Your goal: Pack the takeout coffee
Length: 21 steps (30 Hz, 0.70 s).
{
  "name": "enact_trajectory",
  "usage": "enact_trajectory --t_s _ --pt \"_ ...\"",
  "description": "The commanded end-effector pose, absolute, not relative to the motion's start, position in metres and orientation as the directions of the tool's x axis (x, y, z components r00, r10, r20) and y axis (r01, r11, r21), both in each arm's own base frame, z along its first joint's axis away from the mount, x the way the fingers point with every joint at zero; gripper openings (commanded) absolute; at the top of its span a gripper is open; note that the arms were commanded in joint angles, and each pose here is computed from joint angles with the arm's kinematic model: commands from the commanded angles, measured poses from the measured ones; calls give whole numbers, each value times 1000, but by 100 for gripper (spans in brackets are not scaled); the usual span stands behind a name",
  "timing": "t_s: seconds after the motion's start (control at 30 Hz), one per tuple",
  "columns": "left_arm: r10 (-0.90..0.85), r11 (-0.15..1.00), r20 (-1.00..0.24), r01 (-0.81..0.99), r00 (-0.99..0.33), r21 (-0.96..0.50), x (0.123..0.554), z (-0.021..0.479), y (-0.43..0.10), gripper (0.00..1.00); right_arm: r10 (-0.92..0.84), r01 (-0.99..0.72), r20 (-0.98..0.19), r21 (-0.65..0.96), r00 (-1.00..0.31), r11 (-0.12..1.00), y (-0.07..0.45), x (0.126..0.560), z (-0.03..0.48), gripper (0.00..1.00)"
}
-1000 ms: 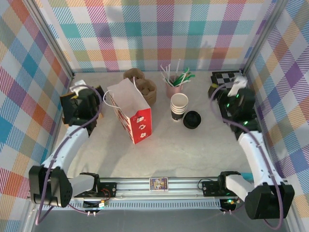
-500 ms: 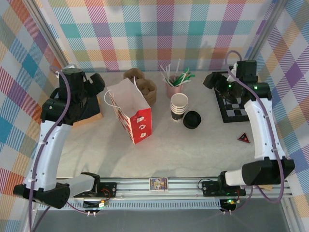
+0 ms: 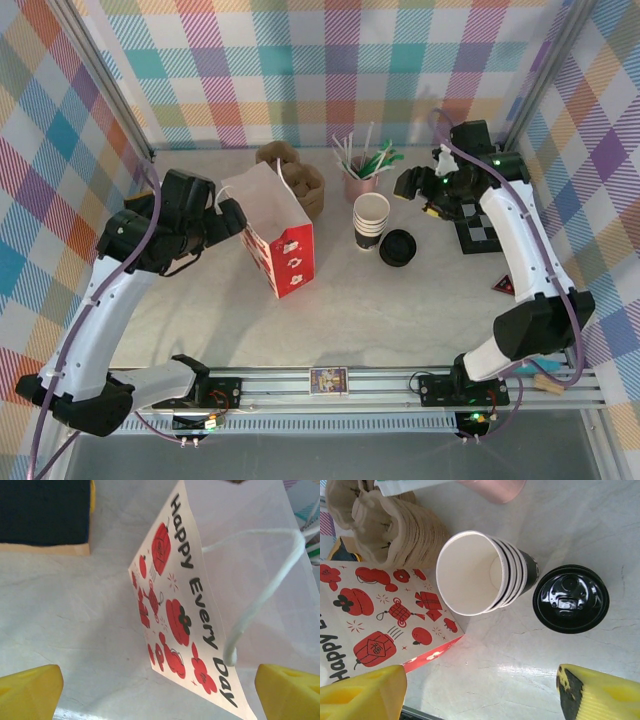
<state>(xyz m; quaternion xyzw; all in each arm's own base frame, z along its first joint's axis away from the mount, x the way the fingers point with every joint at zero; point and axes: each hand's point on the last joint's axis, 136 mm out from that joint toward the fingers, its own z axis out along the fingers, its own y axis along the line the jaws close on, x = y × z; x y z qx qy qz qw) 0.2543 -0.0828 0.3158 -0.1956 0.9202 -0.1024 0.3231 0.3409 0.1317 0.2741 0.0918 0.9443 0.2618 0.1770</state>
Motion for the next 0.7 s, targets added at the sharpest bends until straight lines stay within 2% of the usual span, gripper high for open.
enact_trajectory --t_s 0.0,0.2,0.27,0.5,0.57,0.67 --pt "-444 886 -489 -288 -751 -363 260 303 -108 97 251 62 -304 519 -919 853 139 344 279 77" --pt "-431 894 -487 -286 -759 -345 279 299 -121 97 256 84 -287 499 -923 862 140 347 268 74" --pt "-419 900 -477 -286 -772 -328 284 293 -124 94 257 89 -280 498 -925 863 140 346 265 73" --pt "-402 912 -464 -299 -789 -280 294 276 -127 72 253 88 -281 491 -926 867 140 346 263 70" --pt "-396 915 -457 -301 -796 -268 297 273 -128 63 253 87 -283 492 -925 866 140 346 263 69" --pt "-385 921 -450 -306 -806 -240 299 267 -127 43 253 84 -285 494 -925 866 141 348 262 69"
